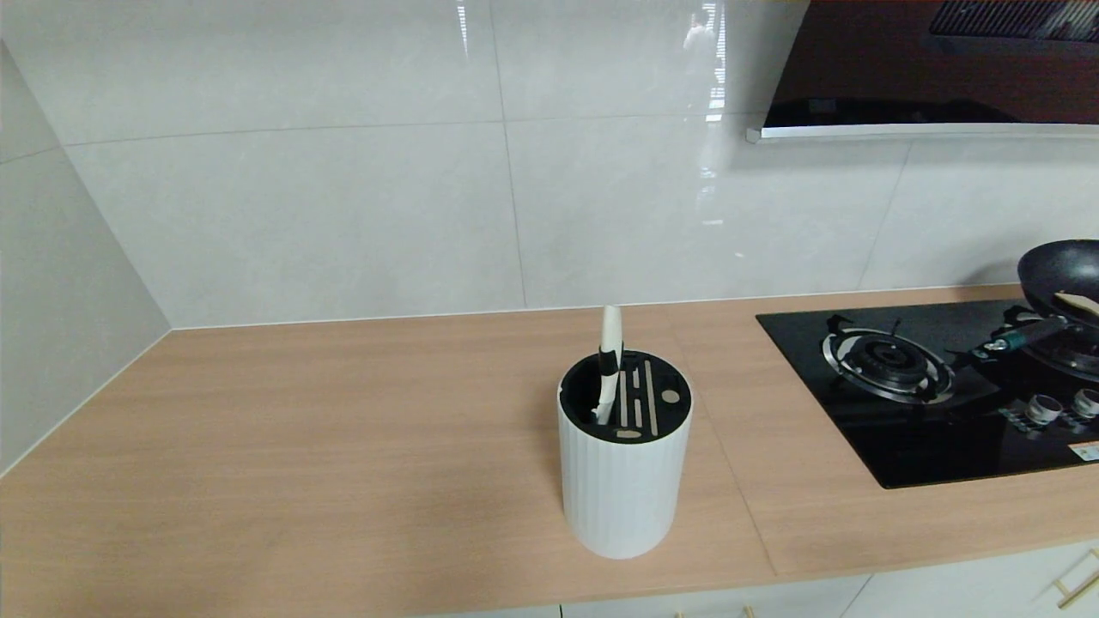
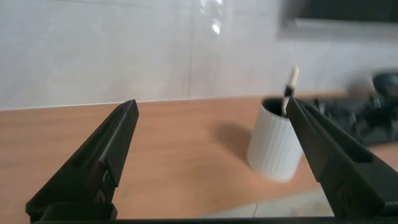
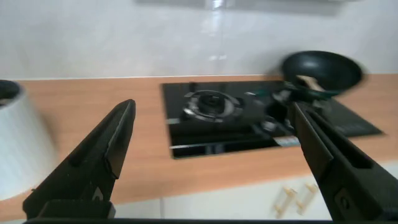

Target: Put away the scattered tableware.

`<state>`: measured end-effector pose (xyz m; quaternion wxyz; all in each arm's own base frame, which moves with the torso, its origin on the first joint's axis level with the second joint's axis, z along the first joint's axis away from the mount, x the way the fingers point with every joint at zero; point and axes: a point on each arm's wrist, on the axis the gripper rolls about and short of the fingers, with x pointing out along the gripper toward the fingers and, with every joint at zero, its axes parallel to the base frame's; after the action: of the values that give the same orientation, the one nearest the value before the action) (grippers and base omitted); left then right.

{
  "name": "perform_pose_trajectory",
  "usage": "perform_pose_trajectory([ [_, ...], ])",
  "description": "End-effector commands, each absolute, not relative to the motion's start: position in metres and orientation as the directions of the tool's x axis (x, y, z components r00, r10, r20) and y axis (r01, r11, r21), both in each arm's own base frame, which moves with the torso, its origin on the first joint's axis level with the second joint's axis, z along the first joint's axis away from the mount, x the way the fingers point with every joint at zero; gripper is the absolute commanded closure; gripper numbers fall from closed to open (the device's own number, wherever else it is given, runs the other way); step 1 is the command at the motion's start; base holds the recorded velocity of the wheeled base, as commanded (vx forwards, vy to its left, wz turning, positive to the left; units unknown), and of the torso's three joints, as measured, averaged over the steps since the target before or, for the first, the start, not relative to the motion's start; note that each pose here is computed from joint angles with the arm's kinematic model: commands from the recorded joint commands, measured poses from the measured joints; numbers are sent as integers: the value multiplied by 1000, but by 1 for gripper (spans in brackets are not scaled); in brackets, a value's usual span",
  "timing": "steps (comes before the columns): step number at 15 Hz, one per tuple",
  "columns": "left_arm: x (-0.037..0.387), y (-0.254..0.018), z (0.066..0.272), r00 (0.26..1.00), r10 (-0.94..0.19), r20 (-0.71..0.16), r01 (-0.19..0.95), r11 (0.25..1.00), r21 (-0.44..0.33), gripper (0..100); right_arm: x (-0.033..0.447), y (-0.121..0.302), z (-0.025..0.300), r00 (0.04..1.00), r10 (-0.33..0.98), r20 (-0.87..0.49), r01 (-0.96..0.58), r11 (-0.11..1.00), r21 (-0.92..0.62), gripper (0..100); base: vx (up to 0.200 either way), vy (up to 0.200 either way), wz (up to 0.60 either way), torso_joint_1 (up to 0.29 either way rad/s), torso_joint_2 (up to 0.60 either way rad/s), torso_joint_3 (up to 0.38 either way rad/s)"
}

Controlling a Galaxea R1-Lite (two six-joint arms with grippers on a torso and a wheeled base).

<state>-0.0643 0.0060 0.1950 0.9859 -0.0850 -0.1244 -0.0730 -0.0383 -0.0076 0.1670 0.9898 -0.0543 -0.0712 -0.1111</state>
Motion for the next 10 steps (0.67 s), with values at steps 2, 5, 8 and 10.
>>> perform_pose_trajectory([
  [2, -62, -2, 156, 968, -81, 238, 118, 982, -146, 0, -48, -6, 135, 937, -287, 199, 302, 952, -48, 0, 0, 0, 0, 0, 0, 0],
  [5, -36, -1, 113, 990, -49, 131, 65, 991, -119, 0, -25, -6, 92, 950, -276, 144, 287, 956, -62, 0, 0, 0, 0, 0, 0, 0],
  [8, -23, -1, 82, 998, -41, 52, 45, 996, -77, 0, -23, -4, 83, 979, -191, 72, 190, 982, 14, 0, 0, 0, 0, 0, 0, 0],
  [10, -23, -1, 81, 997, -43, 57, 45, 998, -33, 0, -23, -3, 81, 989, -141, 52, 139, 990, 27, 0, 0, 0, 0, 0, 0, 0],
])
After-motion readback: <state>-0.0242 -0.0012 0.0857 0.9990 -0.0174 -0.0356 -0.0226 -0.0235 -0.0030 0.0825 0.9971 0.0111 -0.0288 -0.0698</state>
